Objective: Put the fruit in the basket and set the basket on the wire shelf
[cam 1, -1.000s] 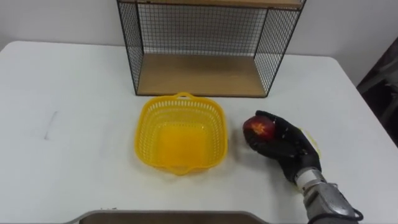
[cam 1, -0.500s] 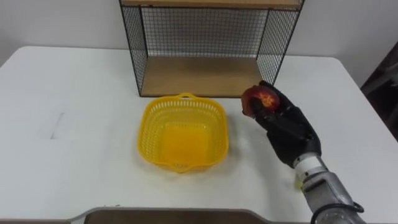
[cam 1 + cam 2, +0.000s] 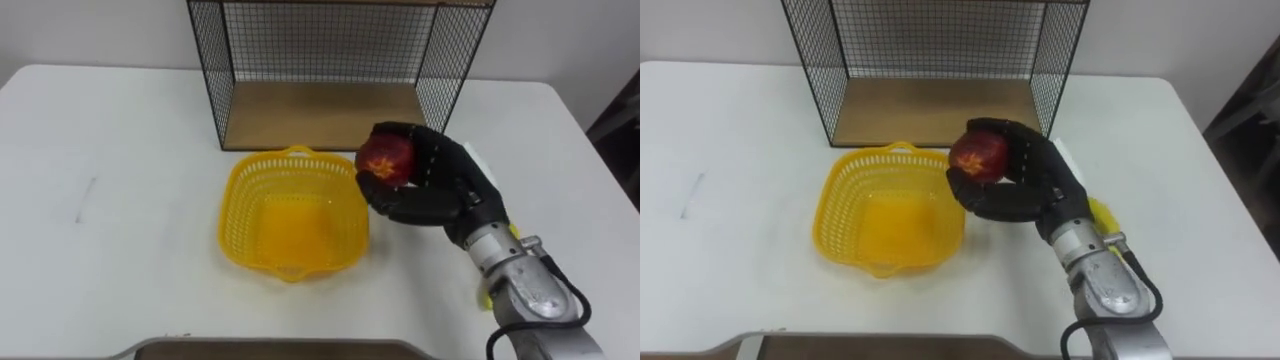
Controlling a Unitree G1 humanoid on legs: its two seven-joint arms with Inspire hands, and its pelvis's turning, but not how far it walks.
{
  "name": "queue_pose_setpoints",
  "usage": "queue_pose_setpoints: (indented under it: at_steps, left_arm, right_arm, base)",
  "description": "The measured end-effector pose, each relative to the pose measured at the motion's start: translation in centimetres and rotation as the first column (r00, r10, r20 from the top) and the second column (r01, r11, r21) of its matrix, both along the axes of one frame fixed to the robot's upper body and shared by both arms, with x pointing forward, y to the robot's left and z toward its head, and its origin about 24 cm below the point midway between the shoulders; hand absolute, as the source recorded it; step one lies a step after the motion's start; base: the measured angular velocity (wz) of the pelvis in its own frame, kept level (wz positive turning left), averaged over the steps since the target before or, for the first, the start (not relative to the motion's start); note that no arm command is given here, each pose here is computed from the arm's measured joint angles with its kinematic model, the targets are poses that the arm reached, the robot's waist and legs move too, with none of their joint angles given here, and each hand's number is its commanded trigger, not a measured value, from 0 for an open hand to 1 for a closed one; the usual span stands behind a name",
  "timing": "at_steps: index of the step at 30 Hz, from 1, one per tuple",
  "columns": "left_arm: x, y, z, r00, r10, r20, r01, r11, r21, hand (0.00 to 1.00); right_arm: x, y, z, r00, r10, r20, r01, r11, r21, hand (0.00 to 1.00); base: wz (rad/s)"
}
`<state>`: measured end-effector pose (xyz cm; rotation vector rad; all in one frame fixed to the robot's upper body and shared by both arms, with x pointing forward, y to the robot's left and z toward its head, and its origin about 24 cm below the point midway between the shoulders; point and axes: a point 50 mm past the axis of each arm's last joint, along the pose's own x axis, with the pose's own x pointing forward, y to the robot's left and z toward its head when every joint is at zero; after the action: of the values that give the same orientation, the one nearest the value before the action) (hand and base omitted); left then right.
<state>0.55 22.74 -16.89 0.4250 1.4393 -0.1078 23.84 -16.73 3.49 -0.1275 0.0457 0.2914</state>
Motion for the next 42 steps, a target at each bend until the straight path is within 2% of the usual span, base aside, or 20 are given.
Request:
queue_pose_setpoints:
  at_steps: [4,9,12,13,15,16,42]
  left_arm:
    - [0.0,0.3,0.1,1.000,-0.016,-0.007,0.017,1.000,0.007,0.00]
    - [0.7,0.8,0.2,0.999,-0.034,-0.002,0.034,0.999,0.008,0.00]
    - [1.0,0.8,0.2,0.999,-0.042,0.004,0.042,0.999,0.010,0.00]
    - [1.3,0.8,0.2,0.999,-0.049,0.010,0.049,0.999,0.013,0.00]
    - [1.4,0.8,0.2,0.999,-0.053,0.012,0.053,0.999,0.013,0.00]
    - [1.4,0.8,0.2,0.998,-0.054,0.008,0.054,0.998,0.015,0.00]
    - [2.1,0.6,0.3,0.996,-0.086,0.030,0.086,0.996,0.017,0.00]
  right_arm:
    - [0.1,0.9,-0.2,0.999,0.048,-0.007,-0.048,0.996,-0.075,1.00]
    - [0.3,1.4,-0.1,0.995,0.100,0.013,-0.095,0.969,-0.228,1.00]
    - [0.2,1.9,-0.3,0.992,0.125,-0.002,-0.121,0.961,-0.250,1.00]
    - [0.2,2.1,-0.4,0.991,0.134,-0.011,-0.133,0.958,-0.254,0.90]
    - [0.1,2.2,-0.6,0.989,0.143,-0.026,-0.144,0.956,-0.257,0.37]
    - [0.1,2.2,-0.6,0.989,0.144,-0.031,-0.147,0.955,-0.257,0.00]
    - [0.5,2.6,-0.9,0.989,0.142,-0.039,-0.147,0.943,-0.298,0.00]
  base:
    - [0.05]
    - [0.04]
    - [0.00]
    - [0.00]
    - [0.00]
    - [0.00]
    - [0.00]
